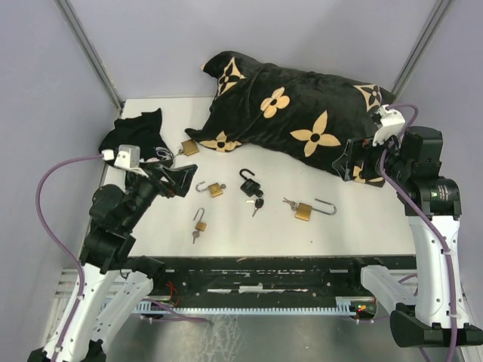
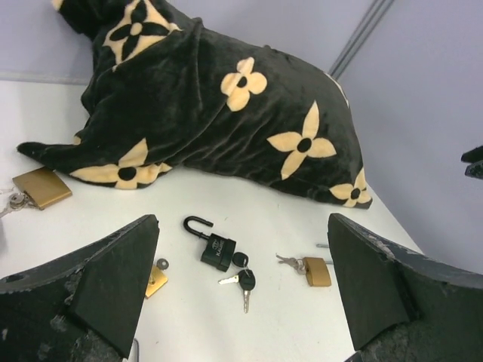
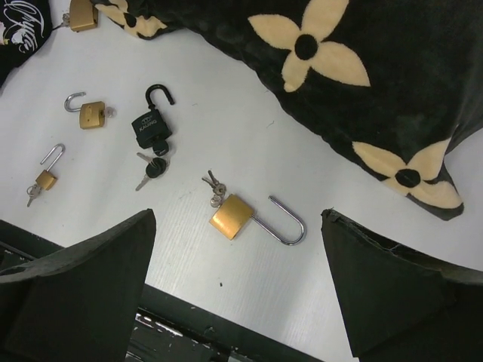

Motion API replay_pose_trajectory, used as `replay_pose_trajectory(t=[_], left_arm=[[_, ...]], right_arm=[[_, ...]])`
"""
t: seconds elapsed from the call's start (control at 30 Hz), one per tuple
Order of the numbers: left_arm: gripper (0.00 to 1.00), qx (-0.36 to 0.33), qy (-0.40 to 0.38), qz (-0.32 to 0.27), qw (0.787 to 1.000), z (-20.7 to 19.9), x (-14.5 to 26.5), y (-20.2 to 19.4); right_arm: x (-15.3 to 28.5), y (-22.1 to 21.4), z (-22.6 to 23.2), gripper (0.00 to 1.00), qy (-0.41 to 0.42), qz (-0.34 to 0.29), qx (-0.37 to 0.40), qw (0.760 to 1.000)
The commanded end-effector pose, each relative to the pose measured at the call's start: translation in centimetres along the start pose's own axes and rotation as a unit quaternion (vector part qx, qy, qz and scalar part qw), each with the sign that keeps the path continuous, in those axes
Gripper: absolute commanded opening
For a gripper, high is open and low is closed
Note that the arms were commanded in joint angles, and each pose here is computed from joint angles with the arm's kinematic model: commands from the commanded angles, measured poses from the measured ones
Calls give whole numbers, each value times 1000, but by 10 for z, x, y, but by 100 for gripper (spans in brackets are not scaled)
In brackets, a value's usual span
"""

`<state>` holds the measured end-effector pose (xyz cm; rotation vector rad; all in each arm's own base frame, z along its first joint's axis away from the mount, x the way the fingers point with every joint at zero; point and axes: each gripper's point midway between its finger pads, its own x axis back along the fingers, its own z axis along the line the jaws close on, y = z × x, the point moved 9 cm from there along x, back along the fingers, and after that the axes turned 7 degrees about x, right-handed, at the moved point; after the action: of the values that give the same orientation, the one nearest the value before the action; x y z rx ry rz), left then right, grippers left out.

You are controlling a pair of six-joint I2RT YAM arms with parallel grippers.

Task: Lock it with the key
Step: Pick up the lock from the center of the board.

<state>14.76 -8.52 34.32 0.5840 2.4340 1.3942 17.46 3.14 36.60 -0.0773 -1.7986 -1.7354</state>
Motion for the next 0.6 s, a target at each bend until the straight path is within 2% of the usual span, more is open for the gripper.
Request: replay_pose_trajectory(t=[0.0,0.27,0.4,0.57], left_arm=[[99,48,-8,-20,999,5,12,-8],[99,119,-27,-28,992,23,15,-40],[99,158,-40,2,987,31,8,-59],[99,173,-27,69,982,34,-7,-84]], right_arm=[[-6,3,-3,99,-7,-23,-24,999],[-29,-9,-2,99,54,-20,-33,998],[-42,-17,1,99,124,-18,-15,992],[-58,-30,8,99,233,-35,28,971]])
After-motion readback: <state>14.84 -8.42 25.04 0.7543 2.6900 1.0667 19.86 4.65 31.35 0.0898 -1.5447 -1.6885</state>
